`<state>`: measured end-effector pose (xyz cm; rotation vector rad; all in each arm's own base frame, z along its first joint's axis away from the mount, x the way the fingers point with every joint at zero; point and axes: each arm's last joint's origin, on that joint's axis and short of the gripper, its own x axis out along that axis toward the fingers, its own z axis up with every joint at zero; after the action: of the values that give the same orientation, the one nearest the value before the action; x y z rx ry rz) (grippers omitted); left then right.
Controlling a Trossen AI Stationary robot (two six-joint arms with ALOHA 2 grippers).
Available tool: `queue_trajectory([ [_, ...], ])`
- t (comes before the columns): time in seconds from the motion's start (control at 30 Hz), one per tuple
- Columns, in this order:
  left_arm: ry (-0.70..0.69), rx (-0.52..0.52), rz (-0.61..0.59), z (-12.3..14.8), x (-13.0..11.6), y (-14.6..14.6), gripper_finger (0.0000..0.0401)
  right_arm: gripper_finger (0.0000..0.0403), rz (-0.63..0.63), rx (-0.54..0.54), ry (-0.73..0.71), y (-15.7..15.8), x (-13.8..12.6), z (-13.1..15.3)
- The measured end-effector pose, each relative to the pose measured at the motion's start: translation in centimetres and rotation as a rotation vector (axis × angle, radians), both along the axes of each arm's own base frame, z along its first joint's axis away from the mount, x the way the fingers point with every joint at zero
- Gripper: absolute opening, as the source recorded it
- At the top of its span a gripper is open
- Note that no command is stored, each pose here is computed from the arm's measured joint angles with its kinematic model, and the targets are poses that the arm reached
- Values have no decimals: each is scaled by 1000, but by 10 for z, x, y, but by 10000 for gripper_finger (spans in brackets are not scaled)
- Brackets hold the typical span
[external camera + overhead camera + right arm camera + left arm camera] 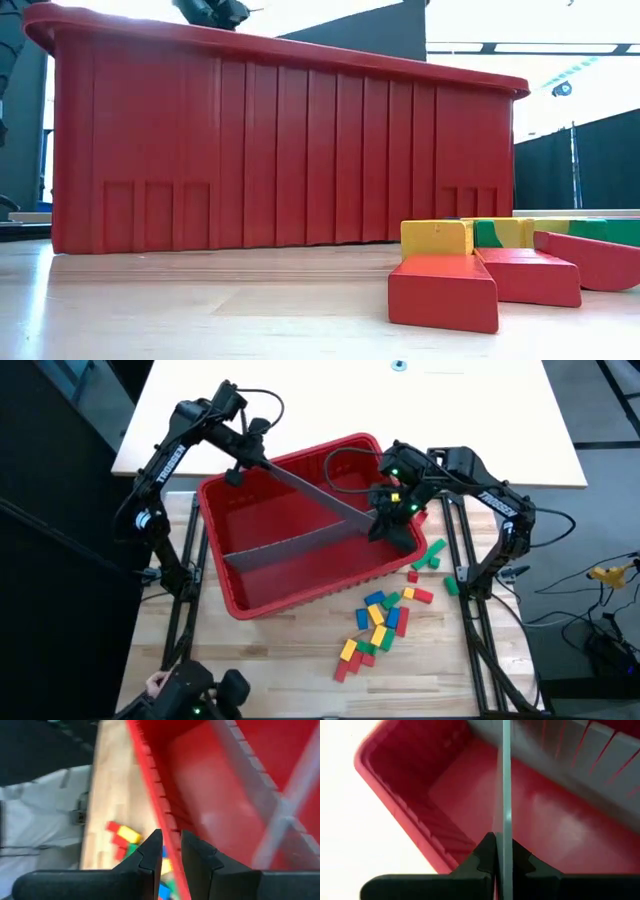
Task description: Sort blocks
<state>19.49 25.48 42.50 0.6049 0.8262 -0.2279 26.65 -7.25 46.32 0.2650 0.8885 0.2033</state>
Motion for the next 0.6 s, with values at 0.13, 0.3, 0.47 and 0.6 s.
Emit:
queue_trajectory([
  [0.13, -60, 24, -35, 16, -2, -13, 0, 56, -61, -74, -20, -10, -11, 6],
  [0.3, -126, 103, -36, 43, -8, -27, 0, 71, -146, -137, -53, -18, -30, 17],
  [0.47, -202, 174, -13, 70, -16, -38, 0, 70, -190, -177, -55, -21, -37, 20],
  [0.6, -220, 169, 7, 76, -19, -42, 0, 52, -182, -182, -56, -21, -37, 20],
])
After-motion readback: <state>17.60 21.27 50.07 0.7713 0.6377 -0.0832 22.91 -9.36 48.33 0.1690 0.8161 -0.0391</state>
